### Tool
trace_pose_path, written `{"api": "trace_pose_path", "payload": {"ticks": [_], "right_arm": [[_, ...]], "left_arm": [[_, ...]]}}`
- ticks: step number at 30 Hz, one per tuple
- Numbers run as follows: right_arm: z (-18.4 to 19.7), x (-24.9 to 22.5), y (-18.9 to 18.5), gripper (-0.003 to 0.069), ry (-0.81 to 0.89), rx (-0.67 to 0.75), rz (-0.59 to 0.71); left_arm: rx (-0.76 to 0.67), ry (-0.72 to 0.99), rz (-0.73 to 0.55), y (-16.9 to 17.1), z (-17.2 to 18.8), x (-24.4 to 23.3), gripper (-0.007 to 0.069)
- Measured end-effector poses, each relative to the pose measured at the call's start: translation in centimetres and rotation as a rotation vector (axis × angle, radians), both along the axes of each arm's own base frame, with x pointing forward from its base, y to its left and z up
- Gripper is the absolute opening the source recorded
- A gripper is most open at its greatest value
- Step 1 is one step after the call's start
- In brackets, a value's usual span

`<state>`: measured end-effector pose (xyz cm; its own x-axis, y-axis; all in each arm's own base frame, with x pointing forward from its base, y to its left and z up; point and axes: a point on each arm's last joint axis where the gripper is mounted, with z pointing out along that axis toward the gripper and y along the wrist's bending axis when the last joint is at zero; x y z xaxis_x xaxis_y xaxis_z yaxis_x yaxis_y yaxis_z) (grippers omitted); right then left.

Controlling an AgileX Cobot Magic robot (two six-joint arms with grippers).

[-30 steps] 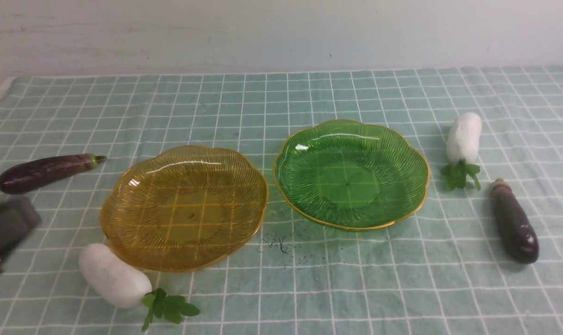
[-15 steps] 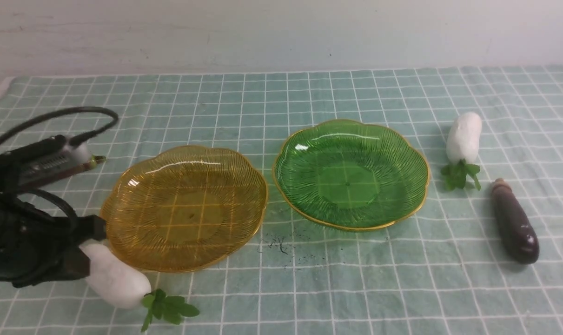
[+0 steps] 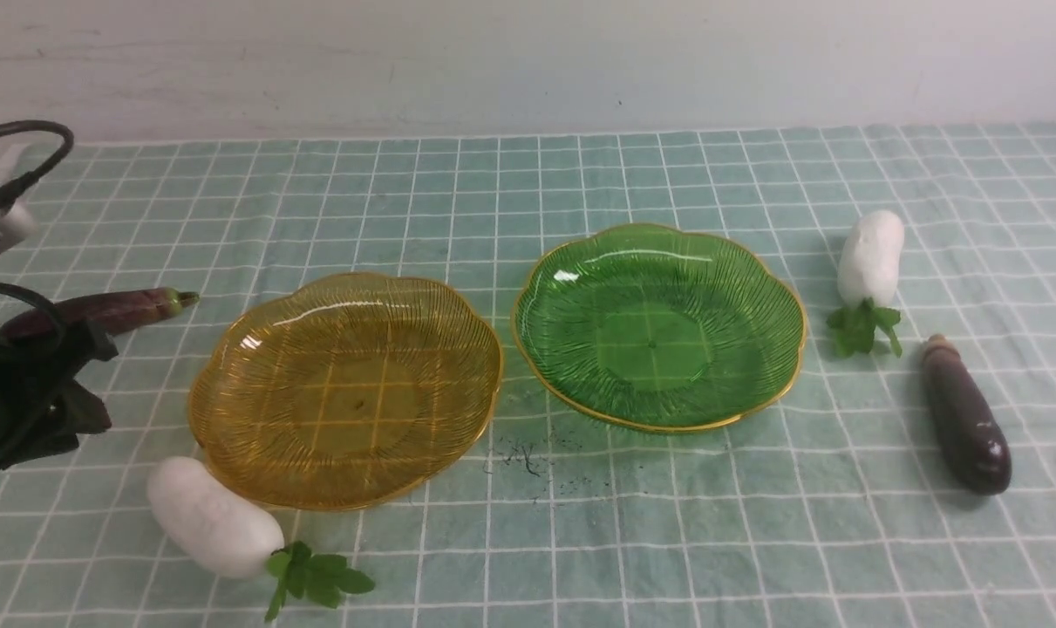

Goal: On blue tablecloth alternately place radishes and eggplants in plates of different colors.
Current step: 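Pick up the white radish and place it in the left plate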

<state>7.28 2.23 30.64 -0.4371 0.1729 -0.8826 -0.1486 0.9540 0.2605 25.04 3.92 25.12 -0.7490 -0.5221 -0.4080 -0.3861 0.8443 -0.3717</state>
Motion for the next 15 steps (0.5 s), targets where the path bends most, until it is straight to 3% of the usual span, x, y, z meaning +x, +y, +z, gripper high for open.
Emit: {"api": "trace_pose_path", "payload": {"ticks": [3,9,15], "right_arm": [[0.0,0.0,0.0,-0.0014,-0.002,0.002,0.005],[0.0,0.0,0.1,-0.0014,-0.002,0.004,0.006],[0.0,0.0,0.1,-0.0014,-0.002,0.003,0.007]], "left_arm": [[-0.077,0.053,0.030,-0.1,-1.7,1.0,0.0361],[-0.115,0.137,0.046,0.1,-4.2,2.0,0.0547],[-0.129,0.200,0.057,0.3,-6.4,2.7,0.0583]]}}
